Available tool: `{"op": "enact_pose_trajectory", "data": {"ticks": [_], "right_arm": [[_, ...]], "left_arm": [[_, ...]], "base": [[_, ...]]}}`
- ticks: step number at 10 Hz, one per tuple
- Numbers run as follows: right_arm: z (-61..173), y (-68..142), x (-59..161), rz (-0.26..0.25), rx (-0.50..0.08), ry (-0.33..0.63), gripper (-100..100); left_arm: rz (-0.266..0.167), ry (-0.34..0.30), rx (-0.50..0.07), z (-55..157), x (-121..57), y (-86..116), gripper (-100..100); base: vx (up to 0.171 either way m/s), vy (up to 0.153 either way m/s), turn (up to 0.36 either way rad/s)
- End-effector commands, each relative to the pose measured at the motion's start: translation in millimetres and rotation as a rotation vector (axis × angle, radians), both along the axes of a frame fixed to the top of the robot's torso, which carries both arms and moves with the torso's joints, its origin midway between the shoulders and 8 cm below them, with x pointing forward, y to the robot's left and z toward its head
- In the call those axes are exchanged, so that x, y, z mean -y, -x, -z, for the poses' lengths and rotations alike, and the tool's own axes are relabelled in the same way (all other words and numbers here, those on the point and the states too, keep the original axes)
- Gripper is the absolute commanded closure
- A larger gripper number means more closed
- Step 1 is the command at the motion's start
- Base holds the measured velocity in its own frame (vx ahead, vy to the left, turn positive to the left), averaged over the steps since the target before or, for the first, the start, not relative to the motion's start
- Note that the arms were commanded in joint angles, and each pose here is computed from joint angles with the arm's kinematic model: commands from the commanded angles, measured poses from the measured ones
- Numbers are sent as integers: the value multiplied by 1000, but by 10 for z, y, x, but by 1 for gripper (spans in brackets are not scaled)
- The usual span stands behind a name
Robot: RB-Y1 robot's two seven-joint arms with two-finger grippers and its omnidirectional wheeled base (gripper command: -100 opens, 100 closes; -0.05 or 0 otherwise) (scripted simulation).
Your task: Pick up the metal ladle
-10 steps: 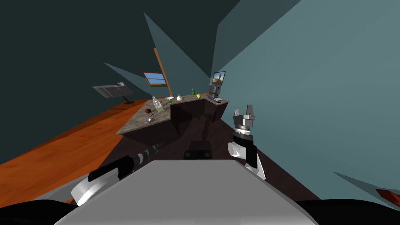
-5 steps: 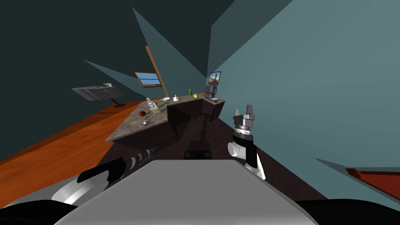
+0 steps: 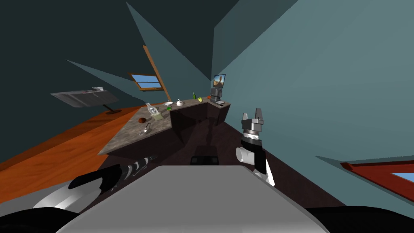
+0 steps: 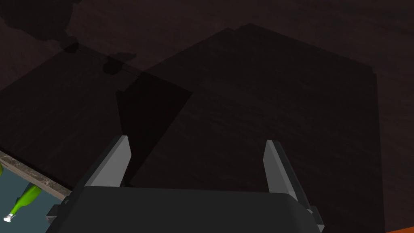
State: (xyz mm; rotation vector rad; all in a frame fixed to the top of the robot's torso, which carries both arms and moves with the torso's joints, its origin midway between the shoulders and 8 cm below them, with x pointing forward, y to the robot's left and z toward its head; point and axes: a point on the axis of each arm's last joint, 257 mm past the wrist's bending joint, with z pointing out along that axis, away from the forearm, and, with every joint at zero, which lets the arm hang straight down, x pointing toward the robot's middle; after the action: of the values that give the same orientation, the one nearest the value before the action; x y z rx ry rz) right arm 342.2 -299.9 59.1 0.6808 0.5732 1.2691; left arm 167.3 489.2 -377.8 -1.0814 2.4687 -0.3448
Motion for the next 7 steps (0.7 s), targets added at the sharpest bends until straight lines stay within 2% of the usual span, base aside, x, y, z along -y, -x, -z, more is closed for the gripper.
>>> {"op": "enact_pose_trajectory", "data": {"ticks": [1, 2, 3, 4, 5, 6, 7], "right_arm": [[0, 0, 0, 0, 0, 0, 0], [0, 0, 0, 0, 0, 0, 0], [0, 0, 0, 0, 0, 0, 0], [0, 0, 0, 0, 0, 0, 0], [0, 0, 0, 0, 0, 0, 0], [1, 0, 1, 0, 0, 0, 0], [0, 0, 0, 0, 0, 0, 0]], "left_arm": [[9, -28, -25, -29, -119, 10, -100], [-13, -55, -65, -25, -308, 123, -100], [-4, -63, -69, -43, -330, 109, -100], [-34, -83, -103, -35, -497, 229, -100], [-24, -92, -106, -57, -520, 213, -100], [-47, -119, -141, -77, -702, 315, -100], [-32, -132, -145, -110, -736, 288, -100]], "base": [[33, 80, -111], [34, 90, -183], [39, 79, -107], [54, 105, -182], [57, 95, -102], [79, 101, -183], [65, 95, -110]]}}
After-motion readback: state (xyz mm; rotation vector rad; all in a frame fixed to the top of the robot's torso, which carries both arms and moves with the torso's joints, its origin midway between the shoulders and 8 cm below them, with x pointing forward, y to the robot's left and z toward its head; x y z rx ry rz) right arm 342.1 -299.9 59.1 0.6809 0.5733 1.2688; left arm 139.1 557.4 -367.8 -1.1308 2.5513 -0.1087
